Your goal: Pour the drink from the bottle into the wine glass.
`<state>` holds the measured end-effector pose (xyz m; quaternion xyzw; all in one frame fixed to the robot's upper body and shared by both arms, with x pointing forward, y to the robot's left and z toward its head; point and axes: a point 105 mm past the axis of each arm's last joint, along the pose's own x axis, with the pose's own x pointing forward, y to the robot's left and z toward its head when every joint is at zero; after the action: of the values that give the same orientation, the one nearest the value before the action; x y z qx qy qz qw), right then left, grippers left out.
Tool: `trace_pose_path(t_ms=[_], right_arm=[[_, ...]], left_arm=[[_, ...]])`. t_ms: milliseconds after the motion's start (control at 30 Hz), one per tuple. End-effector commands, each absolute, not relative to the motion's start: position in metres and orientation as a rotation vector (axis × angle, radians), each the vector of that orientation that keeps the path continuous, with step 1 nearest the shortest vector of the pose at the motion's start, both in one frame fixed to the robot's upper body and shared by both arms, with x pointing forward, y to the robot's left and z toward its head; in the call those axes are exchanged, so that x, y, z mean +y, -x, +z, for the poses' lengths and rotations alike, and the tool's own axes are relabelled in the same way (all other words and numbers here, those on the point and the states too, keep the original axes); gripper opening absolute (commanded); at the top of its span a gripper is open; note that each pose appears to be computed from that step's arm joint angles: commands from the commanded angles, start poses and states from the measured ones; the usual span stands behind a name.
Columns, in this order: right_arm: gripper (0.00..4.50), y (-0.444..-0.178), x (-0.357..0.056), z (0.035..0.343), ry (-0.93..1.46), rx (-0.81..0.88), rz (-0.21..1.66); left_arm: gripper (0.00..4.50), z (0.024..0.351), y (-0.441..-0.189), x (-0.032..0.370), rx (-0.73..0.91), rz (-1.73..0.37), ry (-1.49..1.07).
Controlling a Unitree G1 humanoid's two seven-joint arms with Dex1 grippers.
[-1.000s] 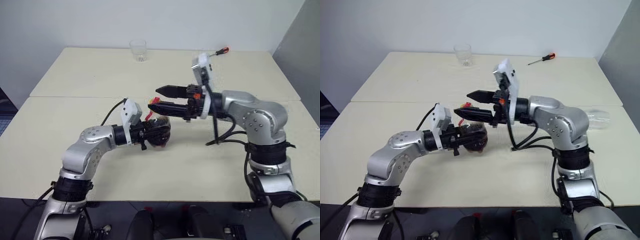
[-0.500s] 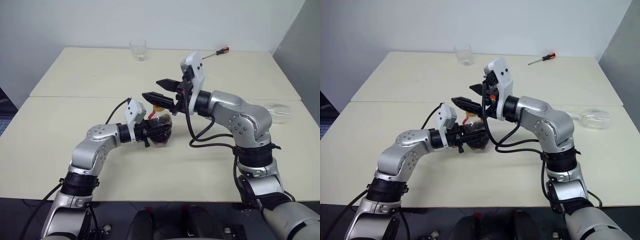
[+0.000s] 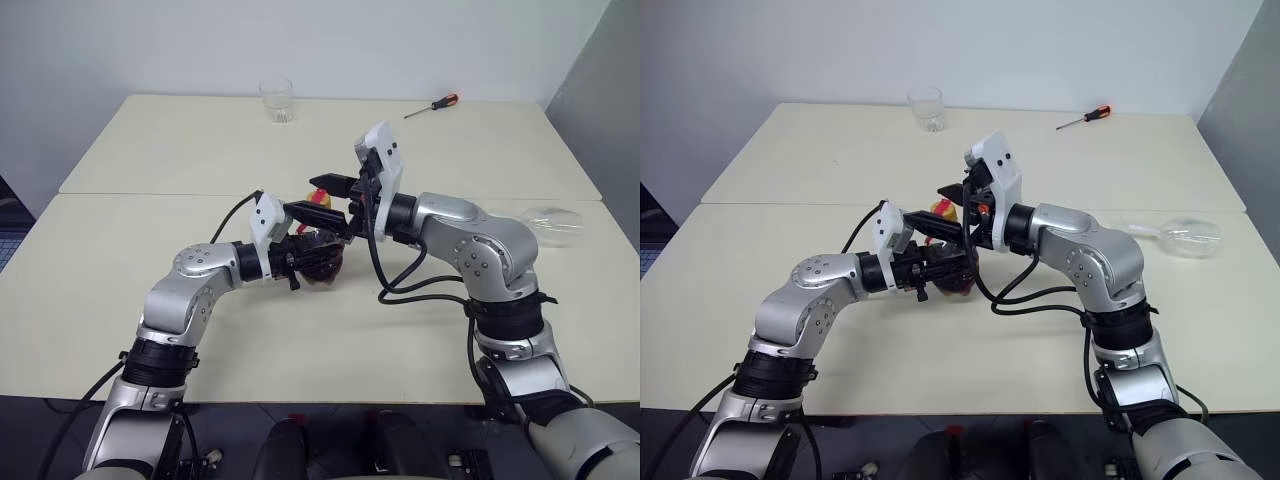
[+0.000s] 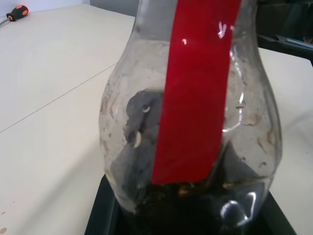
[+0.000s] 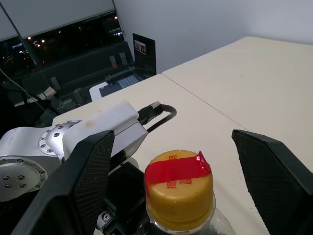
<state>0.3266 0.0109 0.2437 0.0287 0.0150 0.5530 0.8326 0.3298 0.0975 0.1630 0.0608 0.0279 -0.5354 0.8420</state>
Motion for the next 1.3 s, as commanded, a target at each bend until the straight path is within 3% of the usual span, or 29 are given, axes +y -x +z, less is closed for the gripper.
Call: trace_pose_path(t_ms=[33, 200, 233, 400, 533, 733, 867, 1067, 1300], right_arm=[[3.21, -0.324, 0.012, 0.254, -0.065, -0.021, 1.187], [1.43, -0.324, 0.012, 0.256, -0.086, -0.024, 1.189], [1.31, -0.324, 0.012, 0.256, -0.089, -0.024, 1.192], [1.31, -0.316, 0.013, 0.262, -0.11, -0.052, 1.26], [1.31, -0.293, 0.009, 0.264, -0.051, -0.109, 1.468], [1.31, -0.261, -0.01, 0.24, 0.137, -0.039, 1.834], [1.31, -0.267, -0.011, 0.239, 0.185, -0.042, 1.877], [1.31, -0.283, -0.006, 0.251, 0.133, -0.079, 1.8], [3.64, -0.289, -0.016, 0.255, 0.053, -0.049, 1.703]], left_arm=[[1.19, 0.18, -0.325, 0.092, -0.015, -1.163, -0.165], [1.19, 0.18, -0.325, 0.091, -0.015, -1.167, -0.164], [1.17, 0.18, -0.325, 0.091, -0.015, -1.169, -0.164], [1.14, 0.18, -0.317, 0.091, -0.012, -1.195, -0.165], [1.14, 0.184, -0.296, 0.091, 0.001, -1.272, -0.164], [1.13, 0.186, -0.259, 0.092, 0.043, -1.401, -0.179], [1.13, 0.189, -0.258, 0.09, 0.04, -1.407, -0.177], [1.09, 0.19, -0.263, 0.09, 0.032, -1.381, -0.173], [1.06, 0.19, -0.271, 0.094, 0.026, -1.334, -0.17]])
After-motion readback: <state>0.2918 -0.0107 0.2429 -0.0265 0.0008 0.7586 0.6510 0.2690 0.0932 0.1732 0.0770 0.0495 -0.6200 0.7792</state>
